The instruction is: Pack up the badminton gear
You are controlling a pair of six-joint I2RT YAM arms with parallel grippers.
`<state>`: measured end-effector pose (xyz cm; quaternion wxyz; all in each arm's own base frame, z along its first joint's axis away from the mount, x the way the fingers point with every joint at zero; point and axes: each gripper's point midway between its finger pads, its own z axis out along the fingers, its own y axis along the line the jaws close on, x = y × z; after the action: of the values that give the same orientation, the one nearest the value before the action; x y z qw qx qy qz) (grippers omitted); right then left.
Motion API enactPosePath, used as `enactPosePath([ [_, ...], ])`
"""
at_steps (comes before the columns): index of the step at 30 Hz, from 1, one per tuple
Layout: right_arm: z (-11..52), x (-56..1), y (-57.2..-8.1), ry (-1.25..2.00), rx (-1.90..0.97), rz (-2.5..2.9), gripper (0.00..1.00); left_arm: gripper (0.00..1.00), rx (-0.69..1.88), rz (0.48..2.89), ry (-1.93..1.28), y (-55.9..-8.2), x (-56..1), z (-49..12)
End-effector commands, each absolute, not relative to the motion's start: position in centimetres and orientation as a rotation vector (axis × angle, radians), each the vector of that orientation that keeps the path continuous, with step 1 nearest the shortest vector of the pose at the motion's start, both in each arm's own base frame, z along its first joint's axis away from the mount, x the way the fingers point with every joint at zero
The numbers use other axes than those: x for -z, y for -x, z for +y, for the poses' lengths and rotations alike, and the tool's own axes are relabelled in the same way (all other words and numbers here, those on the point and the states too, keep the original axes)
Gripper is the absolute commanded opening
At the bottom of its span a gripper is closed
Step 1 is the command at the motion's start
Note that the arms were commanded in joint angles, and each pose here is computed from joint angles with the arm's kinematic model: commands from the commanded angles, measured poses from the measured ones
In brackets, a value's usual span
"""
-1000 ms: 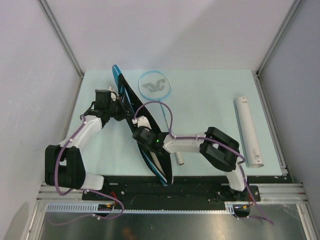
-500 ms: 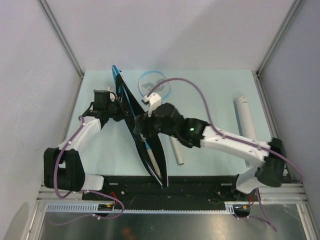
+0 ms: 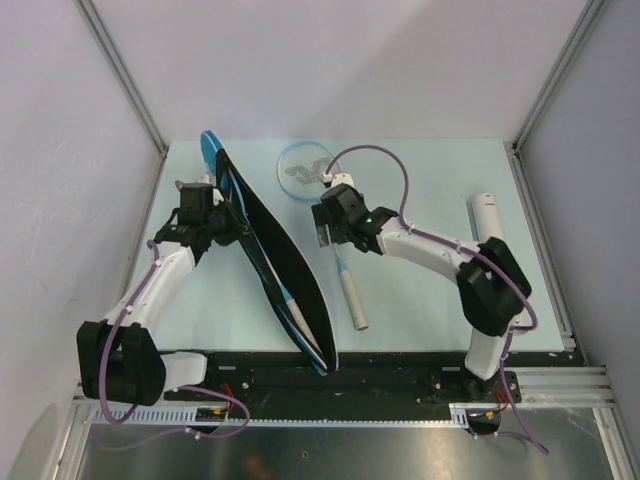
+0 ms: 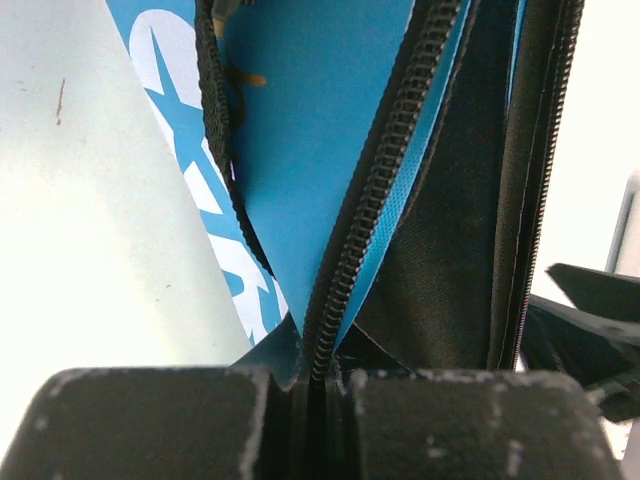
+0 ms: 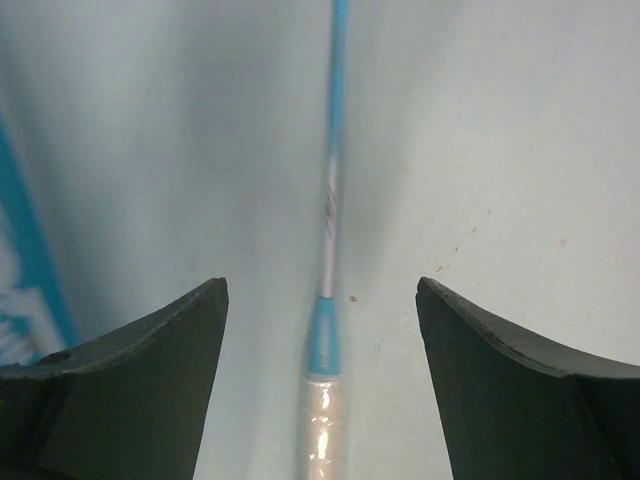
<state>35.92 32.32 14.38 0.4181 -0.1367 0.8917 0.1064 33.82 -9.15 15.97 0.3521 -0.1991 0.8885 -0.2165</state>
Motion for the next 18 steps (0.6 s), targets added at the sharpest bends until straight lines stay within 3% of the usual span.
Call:
enactPosePath([
  [1,33.1,-10.8,-35.1,0.478,-0.299,2.343,0.78,0.0,0.562,2.218,0.488,-34.8,-18.4,-8.8],
  [6,34.3,-7.3,-36.4,0.581,-0.231,2.318,0.71,0.0,0.567,2.225,0.48,-35.4,-18.5,-9.0],
  [18,35.4,-2.0,-41.9,0.442,-0.158,2.322,0.48,0.0,0.554,2.241,0.479,-34.9,-17.7,-8.9],
])
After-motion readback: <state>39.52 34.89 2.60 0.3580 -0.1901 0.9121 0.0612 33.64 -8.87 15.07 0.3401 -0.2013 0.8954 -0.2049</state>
